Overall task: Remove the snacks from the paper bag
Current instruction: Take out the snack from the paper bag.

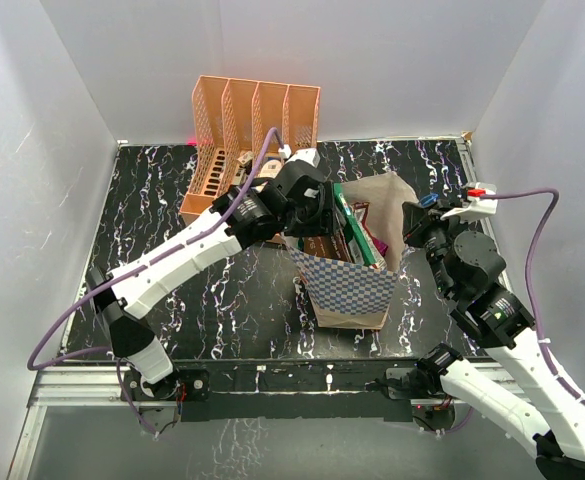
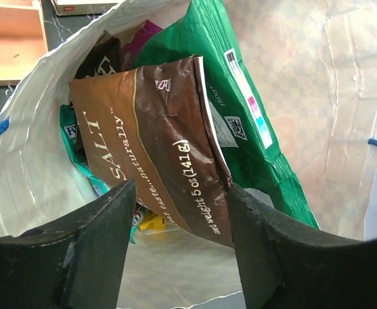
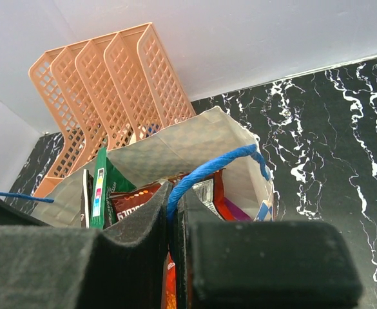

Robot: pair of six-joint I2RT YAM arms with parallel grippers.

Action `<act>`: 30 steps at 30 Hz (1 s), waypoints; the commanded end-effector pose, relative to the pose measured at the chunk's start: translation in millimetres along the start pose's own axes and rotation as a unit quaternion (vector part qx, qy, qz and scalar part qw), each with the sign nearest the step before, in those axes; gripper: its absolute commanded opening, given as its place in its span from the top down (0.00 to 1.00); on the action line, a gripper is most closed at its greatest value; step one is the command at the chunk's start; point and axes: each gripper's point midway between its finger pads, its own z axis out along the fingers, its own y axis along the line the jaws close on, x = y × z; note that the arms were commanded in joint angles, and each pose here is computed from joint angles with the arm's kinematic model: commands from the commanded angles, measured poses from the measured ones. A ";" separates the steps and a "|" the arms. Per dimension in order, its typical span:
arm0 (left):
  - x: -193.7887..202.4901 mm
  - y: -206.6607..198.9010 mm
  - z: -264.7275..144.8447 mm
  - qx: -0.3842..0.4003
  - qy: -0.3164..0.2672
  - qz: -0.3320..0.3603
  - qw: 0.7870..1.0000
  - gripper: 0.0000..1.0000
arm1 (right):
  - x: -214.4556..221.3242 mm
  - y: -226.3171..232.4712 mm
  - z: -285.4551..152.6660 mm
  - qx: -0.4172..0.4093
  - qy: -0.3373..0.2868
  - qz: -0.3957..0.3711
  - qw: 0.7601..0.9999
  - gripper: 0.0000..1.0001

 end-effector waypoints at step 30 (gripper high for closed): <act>4.3 -31.4 6.6 0.023 -0.011 0.033 0.999 0.12 | -49.1 25.5 -13.1 -0.058 -0.053 0.020 0.997 0.93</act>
